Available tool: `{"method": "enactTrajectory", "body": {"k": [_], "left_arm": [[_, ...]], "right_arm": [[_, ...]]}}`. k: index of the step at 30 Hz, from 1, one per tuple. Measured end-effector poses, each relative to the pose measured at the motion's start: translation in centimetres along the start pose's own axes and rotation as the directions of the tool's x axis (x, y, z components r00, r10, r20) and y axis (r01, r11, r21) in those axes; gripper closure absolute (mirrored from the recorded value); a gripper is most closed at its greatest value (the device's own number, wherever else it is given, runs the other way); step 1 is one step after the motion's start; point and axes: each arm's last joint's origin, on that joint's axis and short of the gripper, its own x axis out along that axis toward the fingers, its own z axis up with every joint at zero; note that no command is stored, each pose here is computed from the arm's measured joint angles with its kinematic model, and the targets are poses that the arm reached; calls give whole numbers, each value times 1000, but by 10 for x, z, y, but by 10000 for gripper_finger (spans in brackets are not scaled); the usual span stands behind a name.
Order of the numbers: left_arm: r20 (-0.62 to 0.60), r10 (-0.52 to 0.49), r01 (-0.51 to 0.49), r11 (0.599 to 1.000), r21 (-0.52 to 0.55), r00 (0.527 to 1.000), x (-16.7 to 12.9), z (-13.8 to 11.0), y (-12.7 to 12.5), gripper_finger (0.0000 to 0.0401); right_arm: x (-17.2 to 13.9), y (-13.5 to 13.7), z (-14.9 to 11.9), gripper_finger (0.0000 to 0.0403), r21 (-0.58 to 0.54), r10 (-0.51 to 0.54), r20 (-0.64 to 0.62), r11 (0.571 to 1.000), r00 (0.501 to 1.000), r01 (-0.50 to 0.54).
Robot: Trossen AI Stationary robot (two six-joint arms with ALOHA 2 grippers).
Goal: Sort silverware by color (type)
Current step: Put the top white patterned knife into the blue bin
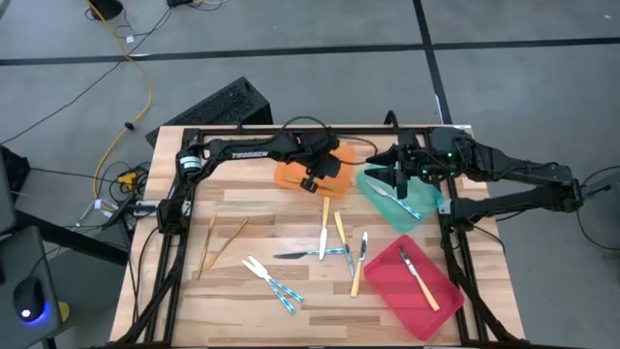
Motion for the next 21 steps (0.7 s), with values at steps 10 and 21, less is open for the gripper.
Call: {"method": "enactTrajectory", "body": {"k": [10, 21], "left_arm": [[147, 155, -125, 974, -191, 977, -67, 30, 32, 335], [348, 234, -48, 883, -468, 908, -145, 45, 44, 335]], "right_arm": [[-26, 4, 6, 172, -38, 33, 76, 999, 997, -30], [-74, 9, 12, 172, -162, 91, 216, 985, 972, -56]]}}
